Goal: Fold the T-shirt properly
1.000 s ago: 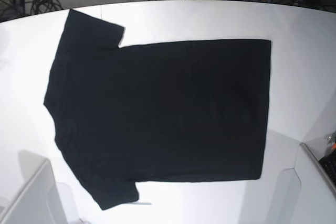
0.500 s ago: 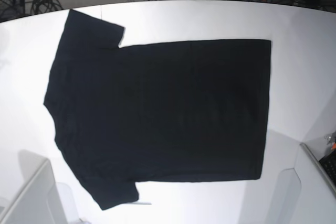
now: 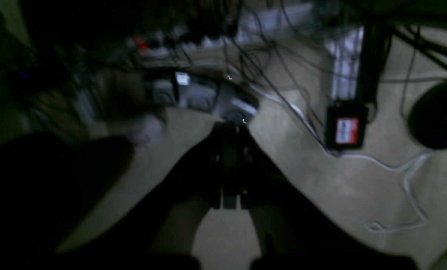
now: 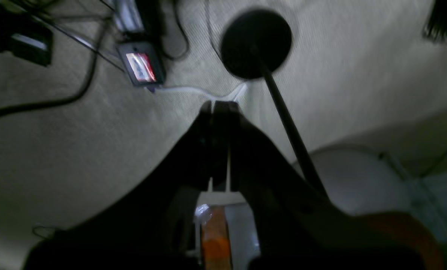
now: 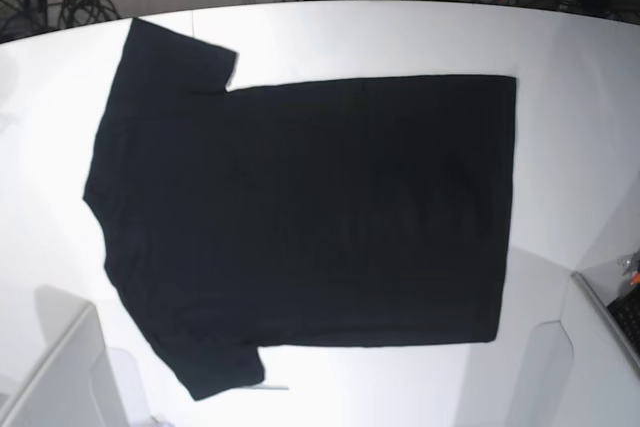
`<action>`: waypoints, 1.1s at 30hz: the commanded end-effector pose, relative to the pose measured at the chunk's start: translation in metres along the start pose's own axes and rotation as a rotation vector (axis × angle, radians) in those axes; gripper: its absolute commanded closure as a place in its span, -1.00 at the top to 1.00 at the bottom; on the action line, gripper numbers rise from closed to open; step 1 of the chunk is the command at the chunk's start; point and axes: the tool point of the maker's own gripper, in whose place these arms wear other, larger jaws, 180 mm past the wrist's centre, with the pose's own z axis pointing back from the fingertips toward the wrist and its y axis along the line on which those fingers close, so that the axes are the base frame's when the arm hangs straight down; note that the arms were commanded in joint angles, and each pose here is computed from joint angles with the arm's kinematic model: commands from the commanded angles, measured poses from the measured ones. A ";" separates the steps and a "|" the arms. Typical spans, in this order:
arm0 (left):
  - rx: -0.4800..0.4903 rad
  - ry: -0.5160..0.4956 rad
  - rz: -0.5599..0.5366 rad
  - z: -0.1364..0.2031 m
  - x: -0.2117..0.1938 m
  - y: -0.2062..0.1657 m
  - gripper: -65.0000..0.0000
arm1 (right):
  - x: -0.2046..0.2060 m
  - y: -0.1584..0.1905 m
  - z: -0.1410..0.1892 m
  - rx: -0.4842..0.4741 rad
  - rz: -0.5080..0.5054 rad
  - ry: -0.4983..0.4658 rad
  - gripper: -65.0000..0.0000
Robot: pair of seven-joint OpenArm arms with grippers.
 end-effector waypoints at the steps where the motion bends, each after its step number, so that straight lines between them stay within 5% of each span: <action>1: -0.002 0.005 -0.009 0.008 -0.012 0.001 -1.00 | 0.004 -0.009 0.005 -0.016 -0.003 -0.029 -1.00; 8: -0.009 -0.059 -0.045 0.037 -0.009 0.006 -1.00 | 0.024 -0.031 0.054 -0.061 -0.008 -0.103 -1.00; 16: 0.084 -0.276 -0.013 0.102 0.050 0.043 -1.00 | 0.058 -0.064 0.124 -0.154 -0.125 -0.259 -1.00; 24: 0.154 -0.388 -0.016 0.141 0.084 0.070 -1.00 | 0.098 -0.091 0.186 -0.237 -0.178 -0.434 -1.00; 29: 0.147 -0.492 0.137 0.164 0.114 0.083 -1.00 | 0.133 -0.109 0.224 -0.293 -0.216 -0.569 -1.00; 33: 0.105 -0.574 0.211 0.187 0.139 0.083 -1.00 | 0.155 -0.102 0.236 -0.212 -0.277 -0.653 -1.00</action>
